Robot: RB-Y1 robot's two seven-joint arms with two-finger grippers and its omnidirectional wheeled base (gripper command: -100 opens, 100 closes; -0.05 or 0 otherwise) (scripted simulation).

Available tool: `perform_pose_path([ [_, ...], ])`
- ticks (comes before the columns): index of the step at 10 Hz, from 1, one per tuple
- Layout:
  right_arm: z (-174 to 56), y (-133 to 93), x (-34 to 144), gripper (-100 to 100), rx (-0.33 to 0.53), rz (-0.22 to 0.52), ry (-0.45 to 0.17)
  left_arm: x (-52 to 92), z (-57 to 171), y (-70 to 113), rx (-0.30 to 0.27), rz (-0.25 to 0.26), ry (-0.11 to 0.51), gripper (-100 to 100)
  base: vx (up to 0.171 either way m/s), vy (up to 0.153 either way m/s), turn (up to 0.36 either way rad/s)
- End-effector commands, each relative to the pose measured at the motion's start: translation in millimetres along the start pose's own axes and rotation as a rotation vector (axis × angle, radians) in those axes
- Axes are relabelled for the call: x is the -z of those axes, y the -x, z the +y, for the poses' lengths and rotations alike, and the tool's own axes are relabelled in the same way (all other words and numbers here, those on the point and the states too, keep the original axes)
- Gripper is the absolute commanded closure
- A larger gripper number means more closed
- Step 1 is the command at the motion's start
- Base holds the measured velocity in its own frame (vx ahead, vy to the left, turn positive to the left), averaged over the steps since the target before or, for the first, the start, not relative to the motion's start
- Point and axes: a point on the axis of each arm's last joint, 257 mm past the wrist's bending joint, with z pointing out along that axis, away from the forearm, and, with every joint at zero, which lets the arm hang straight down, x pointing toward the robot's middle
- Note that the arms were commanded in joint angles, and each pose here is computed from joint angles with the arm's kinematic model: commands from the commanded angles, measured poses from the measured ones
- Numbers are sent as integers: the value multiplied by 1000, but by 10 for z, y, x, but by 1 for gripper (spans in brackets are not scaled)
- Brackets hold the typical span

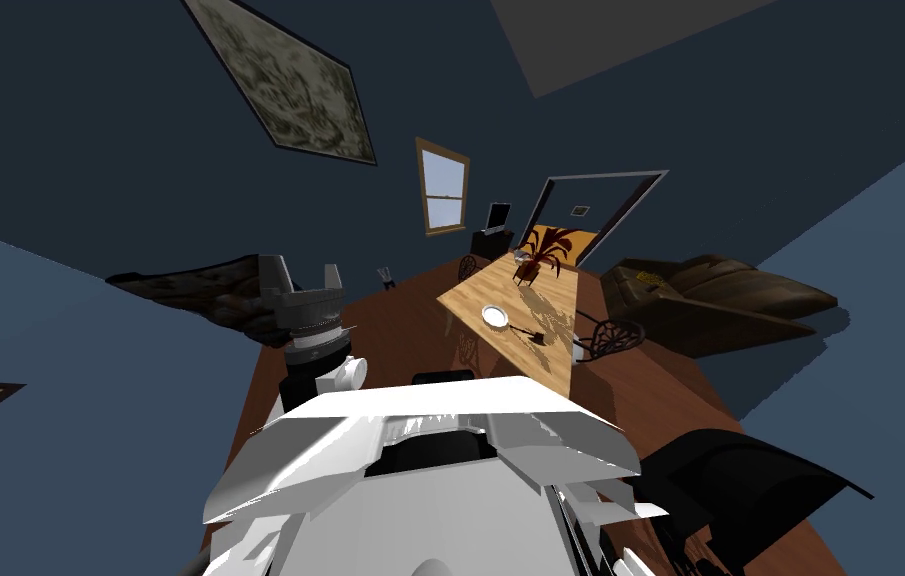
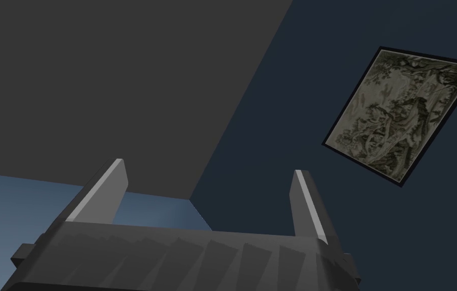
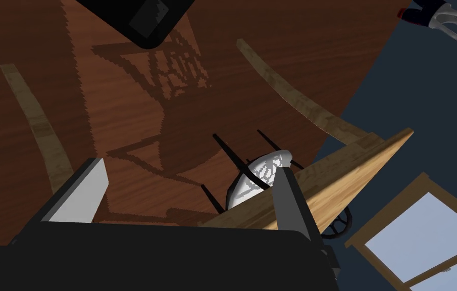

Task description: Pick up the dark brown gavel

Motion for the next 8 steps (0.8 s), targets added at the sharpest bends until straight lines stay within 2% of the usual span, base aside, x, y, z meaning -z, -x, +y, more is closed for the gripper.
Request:
perform_pose_path([
  [1, -317, -49, 160, -100, 42, 31, -65, 0, 0, 0, 0, 0, 0, 0, 22, 2, 98],
  [3, -624, -82, 332, -100, 86, 63, -129, 0, 0, 0, 0, 0, 0, 0, 34, 9, 125],
  [5, -624, -82, 332, -100, 86, 63, -129, 0, 0, 0, 0, 0, 0, 0, 10, 6, 6],
  [7, -974, -93, 554, -100, 145, 102, -203, 0, 0, 0, 0, 0, 0, 0, 27, 6, 107],
  [8, -994, -101, 565, -100, 144, 103, -207, 0, 0, 0, 0, 0, 0, 0, 30, 14, 64],
])
